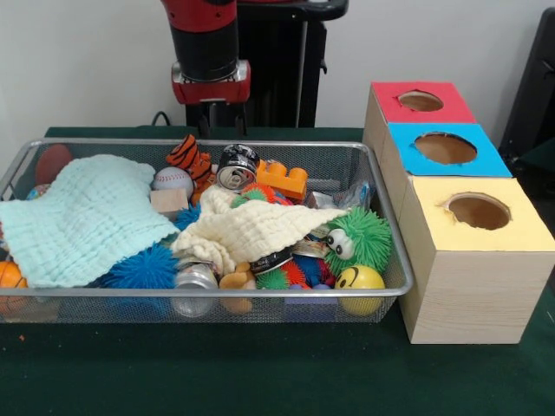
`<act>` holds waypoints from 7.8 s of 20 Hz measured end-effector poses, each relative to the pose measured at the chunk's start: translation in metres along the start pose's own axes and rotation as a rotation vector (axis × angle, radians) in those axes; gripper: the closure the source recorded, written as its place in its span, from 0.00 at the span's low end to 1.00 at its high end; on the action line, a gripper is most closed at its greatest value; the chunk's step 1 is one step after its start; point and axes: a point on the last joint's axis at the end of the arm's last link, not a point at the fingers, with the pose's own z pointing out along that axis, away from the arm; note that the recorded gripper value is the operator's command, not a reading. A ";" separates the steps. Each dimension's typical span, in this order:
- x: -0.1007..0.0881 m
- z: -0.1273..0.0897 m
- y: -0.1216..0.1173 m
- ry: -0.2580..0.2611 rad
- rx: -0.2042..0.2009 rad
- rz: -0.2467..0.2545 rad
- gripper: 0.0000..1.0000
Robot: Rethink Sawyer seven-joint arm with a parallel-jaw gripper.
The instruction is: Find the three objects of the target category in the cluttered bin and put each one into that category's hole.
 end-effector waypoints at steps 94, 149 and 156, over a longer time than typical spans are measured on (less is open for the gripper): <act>0.015 0.000 0.011 -0.035 -0.031 -0.178 0.00; -0.013 0.024 -0.027 -0.075 -0.006 -0.177 0.00; -0.013 0.024 -0.027 -0.076 -0.006 -0.177 0.00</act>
